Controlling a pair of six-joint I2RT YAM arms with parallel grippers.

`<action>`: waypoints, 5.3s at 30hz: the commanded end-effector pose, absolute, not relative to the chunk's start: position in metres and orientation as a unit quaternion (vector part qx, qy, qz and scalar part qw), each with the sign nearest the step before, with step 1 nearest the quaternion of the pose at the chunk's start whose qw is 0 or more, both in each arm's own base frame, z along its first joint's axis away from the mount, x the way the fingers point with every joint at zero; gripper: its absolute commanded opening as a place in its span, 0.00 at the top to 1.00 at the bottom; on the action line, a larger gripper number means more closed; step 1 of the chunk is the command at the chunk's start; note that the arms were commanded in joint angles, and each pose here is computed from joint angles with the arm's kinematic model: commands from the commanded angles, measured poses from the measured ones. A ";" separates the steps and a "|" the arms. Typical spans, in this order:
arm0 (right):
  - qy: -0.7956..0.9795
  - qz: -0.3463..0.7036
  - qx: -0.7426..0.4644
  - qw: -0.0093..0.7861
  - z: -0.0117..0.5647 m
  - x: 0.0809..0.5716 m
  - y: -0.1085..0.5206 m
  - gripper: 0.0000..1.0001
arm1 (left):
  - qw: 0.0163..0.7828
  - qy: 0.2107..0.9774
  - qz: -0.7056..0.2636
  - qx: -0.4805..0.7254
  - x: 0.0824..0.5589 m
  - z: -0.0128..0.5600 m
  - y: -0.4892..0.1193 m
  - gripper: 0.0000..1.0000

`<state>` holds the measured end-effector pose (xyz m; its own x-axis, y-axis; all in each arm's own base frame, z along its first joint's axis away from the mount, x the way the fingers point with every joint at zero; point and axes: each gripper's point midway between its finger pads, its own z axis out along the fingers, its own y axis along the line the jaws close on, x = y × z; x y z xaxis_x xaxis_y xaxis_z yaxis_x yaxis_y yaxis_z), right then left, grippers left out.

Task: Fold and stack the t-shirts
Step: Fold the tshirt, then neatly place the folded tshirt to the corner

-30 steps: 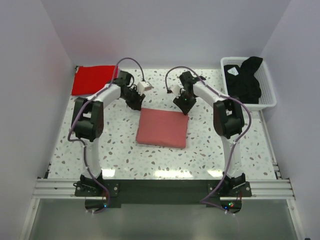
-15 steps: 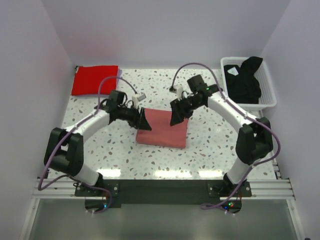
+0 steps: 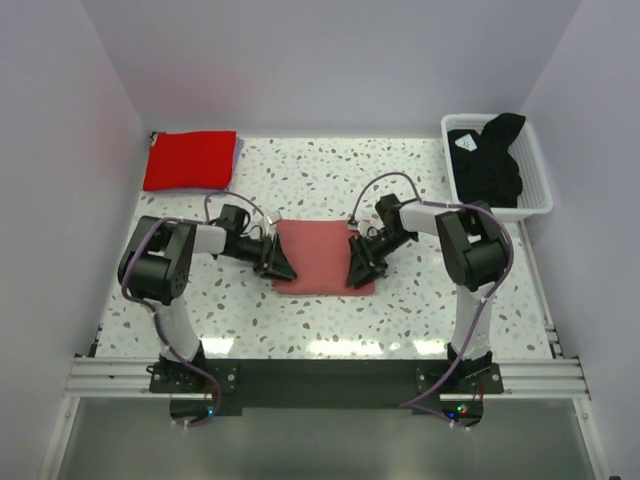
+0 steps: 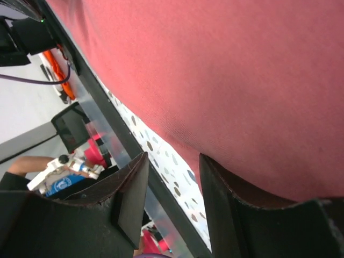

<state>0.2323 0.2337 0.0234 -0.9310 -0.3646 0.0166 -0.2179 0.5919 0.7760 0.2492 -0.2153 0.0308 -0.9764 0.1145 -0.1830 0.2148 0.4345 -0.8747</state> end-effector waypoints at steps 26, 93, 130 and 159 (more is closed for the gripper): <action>-0.739 -0.097 0.613 -0.260 0.082 0.229 0.404 0.53 | 0.215 0.938 -0.261 -0.079 0.298 0.069 -0.030 0.00; -0.759 -0.197 0.479 -0.395 0.157 0.323 0.426 0.52 | 0.196 0.914 -0.302 -0.185 0.419 0.037 -0.165 1.00; -0.814 -0.098 0.438 -0.368 0.170 0.354 0.273 0.01 | 0.538 0.831 -0.014 0.140 0.608 0.270 -0.059 1.00; -0.817 -0.103 0.444 -0.355 0.166 0.345 0.270 0.01 | 0.600 0.792 -0.025 0.108 0.589 0.352 -0.059 1.00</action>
